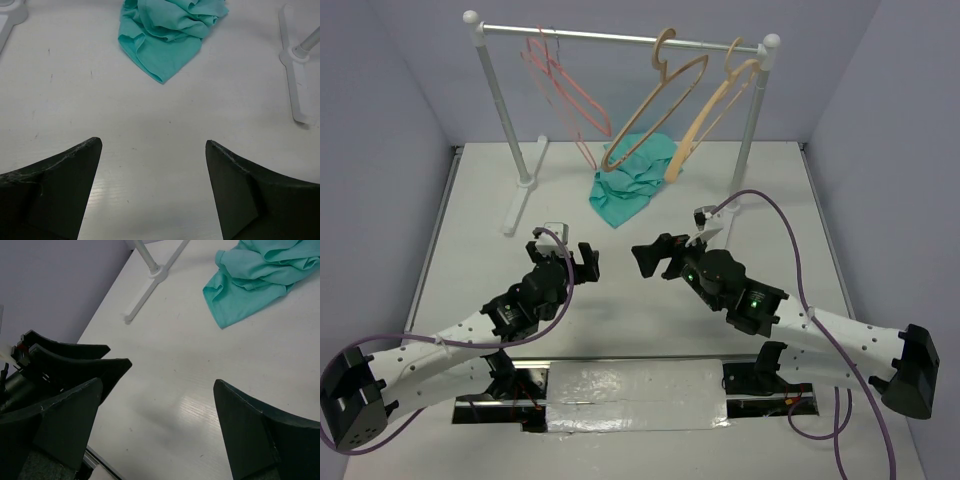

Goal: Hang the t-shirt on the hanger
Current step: Move the T-shirt to the center of the board.

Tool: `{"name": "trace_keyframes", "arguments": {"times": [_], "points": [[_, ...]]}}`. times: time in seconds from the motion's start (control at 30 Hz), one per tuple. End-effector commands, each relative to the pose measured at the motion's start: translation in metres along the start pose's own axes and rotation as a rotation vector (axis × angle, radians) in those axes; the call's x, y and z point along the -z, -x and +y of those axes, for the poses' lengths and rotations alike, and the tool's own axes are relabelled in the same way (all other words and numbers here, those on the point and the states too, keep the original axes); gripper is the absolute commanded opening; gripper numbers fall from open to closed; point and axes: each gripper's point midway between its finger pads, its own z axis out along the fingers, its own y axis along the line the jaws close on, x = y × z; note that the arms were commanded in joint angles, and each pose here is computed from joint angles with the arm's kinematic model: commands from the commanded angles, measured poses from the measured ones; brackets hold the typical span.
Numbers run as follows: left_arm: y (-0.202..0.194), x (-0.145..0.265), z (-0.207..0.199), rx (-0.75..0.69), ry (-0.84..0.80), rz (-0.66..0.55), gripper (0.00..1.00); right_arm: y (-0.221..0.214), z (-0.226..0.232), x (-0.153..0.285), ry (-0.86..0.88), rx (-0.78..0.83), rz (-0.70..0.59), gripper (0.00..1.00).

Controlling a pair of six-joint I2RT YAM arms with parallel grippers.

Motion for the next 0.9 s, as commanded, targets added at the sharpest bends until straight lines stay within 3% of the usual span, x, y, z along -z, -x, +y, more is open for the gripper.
{"name": "trace_keyframes", "arguments": {"times": [0.0, 0.07, 0.23, 0.37, 0.47, 0.53, 0.63, 0.87], "points": [[0.027, 0.001, -0.011, 0.064, -0.022, -0.066, 0.97, 0.013, -0.001, -0.002, -0.024, -0.023, -0.043, 0.99], [0.027, 0.002, -0.01, 0.067, -0.022, -0.069, 0.96, 0.013, -0.013, -0.004, -0.091, -0.021, -0.064, 0.99], [0.033, 0.008, 0.007, 0.104, 0.052, -0.101, 0.92, 0.006, -0.048, -0.031, -0.259, 0.225, -0.095, 0.89], [0.037, 0.015, 0.02, 0.139, 0.082, -0.139, 0.92, -0.003, -0.087, -0.074, -0.395, 0.329, -0.011, 0.83], [0.041, 0.021, 0.028, 0.168, 0.108, -0.159, 0.93, -0.018, -0.087, -0.109, -0.333, 0.386, 0.086, 0.83], [0.043, 0.023, 0.032, 0.185, 0.127, -0.168, 0.93, -0.011, -0.094, -0.129, -0.386, 0.383, 0.124, 0.82], [0.045, 0.024, 0.036, 0.196, 0.142, -0.174, 0.94, -0.041, -0.11, -0.168, -0.449, 0.353, 0.223, 0.82], [0.047, 0.027, 0.036, 0.207, 0.137, -0.178, 0.94, -0.074, -0.103, -0.215, -0.436, -0.033, 0.2, 0.8]]}}
